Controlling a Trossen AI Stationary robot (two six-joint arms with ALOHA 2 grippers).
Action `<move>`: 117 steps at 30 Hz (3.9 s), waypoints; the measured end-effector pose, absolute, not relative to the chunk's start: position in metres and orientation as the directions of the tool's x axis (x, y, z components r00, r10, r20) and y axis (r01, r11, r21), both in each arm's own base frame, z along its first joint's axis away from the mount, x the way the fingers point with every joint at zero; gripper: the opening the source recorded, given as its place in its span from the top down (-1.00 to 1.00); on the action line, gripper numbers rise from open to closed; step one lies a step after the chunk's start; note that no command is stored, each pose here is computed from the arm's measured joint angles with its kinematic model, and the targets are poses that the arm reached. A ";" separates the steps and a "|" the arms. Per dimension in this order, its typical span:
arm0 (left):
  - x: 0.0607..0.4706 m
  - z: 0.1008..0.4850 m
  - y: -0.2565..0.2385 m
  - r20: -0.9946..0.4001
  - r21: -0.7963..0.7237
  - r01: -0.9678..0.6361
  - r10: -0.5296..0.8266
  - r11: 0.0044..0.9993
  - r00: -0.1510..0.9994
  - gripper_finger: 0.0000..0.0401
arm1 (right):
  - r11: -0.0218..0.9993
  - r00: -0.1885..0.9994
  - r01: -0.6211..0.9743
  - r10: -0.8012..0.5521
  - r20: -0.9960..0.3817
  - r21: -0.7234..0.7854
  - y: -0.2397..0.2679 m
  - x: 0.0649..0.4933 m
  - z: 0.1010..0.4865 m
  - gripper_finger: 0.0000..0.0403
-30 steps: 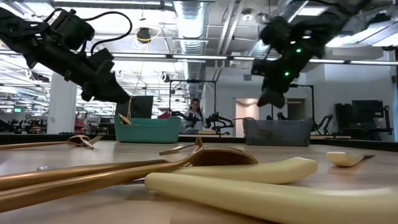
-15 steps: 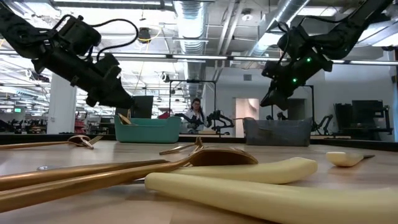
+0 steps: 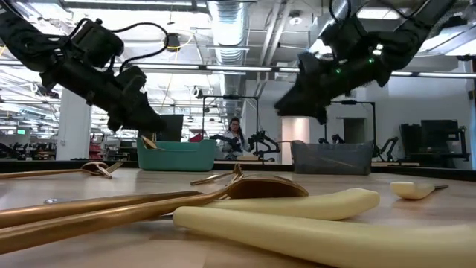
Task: Sort silverware by color (type)
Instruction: Put the gold fork into the black bin
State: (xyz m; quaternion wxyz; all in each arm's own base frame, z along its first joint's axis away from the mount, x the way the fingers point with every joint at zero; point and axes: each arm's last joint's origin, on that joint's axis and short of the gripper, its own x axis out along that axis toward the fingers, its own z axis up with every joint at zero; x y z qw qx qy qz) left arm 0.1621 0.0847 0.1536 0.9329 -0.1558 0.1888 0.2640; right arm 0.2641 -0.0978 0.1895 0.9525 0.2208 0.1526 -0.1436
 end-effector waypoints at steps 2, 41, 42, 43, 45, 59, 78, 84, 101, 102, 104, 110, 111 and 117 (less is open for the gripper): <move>0.165 0.155 0.080 -0.419 -0.182 -0.520 0.413 0.834 0.809 0.21 | 0.865 0.905 0.382 -0.278 -0.323 0.326 -0.078 0.279 0.183 0.35; 0.170 0.151 0.064 -0.454 -0.137 -0.564 0.454 0.814 0.766 0.24 | 0.645 0.535 0.746 -0.432 -0.726 0.166 -0.055 0.404 0.144 0.36; 0.170 0.151 0.064 -0.455 -0.137 -0.565 0.455 0.814 0.766 0.24 | 0.645 0.527 0.745 -0.416 -0.741 0.167 -0.055 0.403 0.140 0.36; 0.170 0.151 0.064 -0.455 -0.136 -0.566 0.456 0.813 0.765 0.24 | 0.642 0.526 0.747 -0.413 -0.743 0.171 -0.056 0.404 0.136 0.36; 0.169 0.151 0.064 -0.459 -0.134 -0.567 0.456 0.813 0.762 0.24 | 0.645 0.541 0.740 -0.403 -0.738 0.190 -0.056 0.409 0.129 0.36; 0.168 0.149 0.064 -0.472 -0.101 -0.570 0.465 0.815 0.749 0.24 | 0.700 0.464 0.709 -0.376 -0.802 0.082 -0.065 0.395 0.135 0.74; 0.165 0.145 0.064 -0.512 -0.058 -0.613 0.503 0.788 0.696 0.24 | 0.831 0.410 0.554 -0.316 -0.856 -0.041 -0.041 0.371 0.178 0.42; 0.164 0.143 0.064 -0.532 -0.054 -0.614 0.498 0.787 0.685 0.24 | 0.851 0.371 0.524 -0.260 -0.892 -0.030 -0.037 0.376 0.151 0.27; 0.163 0.142 0.064 -0.540 -0.033 -0.627 0.513 0.779 0.667 0.24 | 0.848 0.321 0.530 -0.222 -0.921 -0.020 -0.048 0.375 0.137 0.64; 0.163 0.142 0.064 -0.540 -0.033 -0.627 0.514 0.778 0.667 0.24 | 0.848 0.325 0.530 -0.222 -0.919 -0.017 -0.048 0.374 0.139 0.65; 0.163 0.142 0.064 -0.540 -0.033 -0.627 0.514 0.778 0.667 0.24 | 0.848 0.328 0.530 -0.222 -0.918 -0.016 -0.048 0.372 0.145 0.66; 0.163 0.142 0.064 -0.540 -0.034 -0.627 0.514 0.778 0.666 0.24 | 0.834 0.348 0.552 -0.239 -0.906 -0.008 -0.055 0.362 0.172 0.62; 0.163 0.142 0.064 -0.540 -0.034 -0.627 0.514 0.778 0.667 0.24 | 0.831 0.347 0.556 -0.240 -0.906 -0.008 -0.056 0.361 0.174 0.59; 0.163 0.142 0.064 -0.545 -0.032 -0.628 0.513 0.778 0.664 0.23 | 0.821 0.323 0.571 -0.246 -0.914 -0.019 -0.069 0.359 0.168 0.29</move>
